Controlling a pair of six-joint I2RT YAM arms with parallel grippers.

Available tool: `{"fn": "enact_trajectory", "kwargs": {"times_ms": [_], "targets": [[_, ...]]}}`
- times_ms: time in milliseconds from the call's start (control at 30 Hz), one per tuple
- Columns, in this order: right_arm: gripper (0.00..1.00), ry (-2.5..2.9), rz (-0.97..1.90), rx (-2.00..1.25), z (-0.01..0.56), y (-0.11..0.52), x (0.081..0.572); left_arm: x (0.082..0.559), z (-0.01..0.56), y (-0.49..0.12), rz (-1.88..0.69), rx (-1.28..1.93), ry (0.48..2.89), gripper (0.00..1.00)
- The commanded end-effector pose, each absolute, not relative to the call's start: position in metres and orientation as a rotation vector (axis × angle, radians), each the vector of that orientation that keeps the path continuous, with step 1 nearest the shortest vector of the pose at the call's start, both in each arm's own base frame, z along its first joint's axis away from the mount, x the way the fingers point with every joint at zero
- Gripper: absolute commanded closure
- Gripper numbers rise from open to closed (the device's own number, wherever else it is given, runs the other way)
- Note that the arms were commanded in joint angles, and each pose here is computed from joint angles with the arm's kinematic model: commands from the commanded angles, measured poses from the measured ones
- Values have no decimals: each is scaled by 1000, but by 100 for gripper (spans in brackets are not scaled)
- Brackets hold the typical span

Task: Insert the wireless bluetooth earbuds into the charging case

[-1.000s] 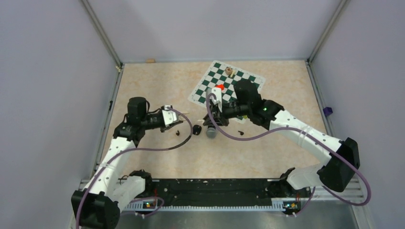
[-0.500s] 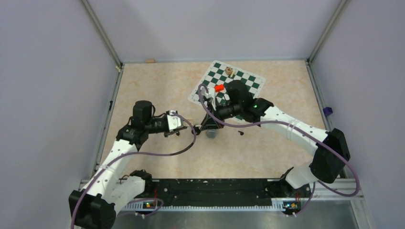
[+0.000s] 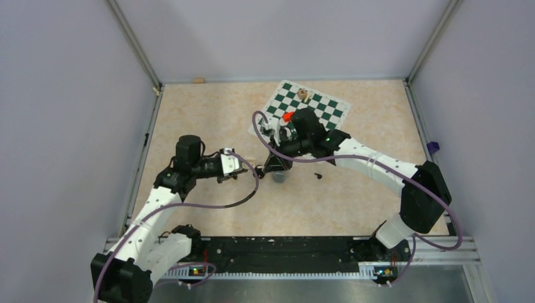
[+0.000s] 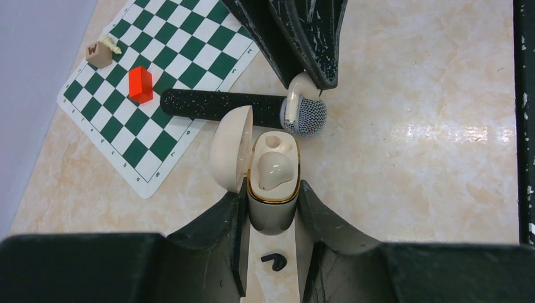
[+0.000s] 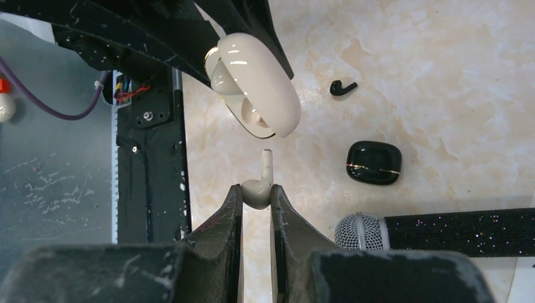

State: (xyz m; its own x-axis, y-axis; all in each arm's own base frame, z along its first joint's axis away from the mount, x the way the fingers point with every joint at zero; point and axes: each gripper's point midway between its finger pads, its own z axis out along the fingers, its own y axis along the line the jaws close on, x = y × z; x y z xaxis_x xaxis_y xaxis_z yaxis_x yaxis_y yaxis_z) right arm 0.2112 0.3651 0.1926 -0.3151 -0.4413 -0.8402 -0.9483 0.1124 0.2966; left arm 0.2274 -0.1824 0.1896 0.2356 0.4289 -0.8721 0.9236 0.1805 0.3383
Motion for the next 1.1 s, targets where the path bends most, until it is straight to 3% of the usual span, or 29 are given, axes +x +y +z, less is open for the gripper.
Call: {"fn": "enact_trajectory", "kwargs": {"times_ms": [0,1067], "targets": [[100,1759,1126,-1315,217,379,224,225,200,-188,-579,1428,1299,100],[100,1777,1073,-1356,215,396,229,224,194,-189,-583,1432,1305,100]]}}
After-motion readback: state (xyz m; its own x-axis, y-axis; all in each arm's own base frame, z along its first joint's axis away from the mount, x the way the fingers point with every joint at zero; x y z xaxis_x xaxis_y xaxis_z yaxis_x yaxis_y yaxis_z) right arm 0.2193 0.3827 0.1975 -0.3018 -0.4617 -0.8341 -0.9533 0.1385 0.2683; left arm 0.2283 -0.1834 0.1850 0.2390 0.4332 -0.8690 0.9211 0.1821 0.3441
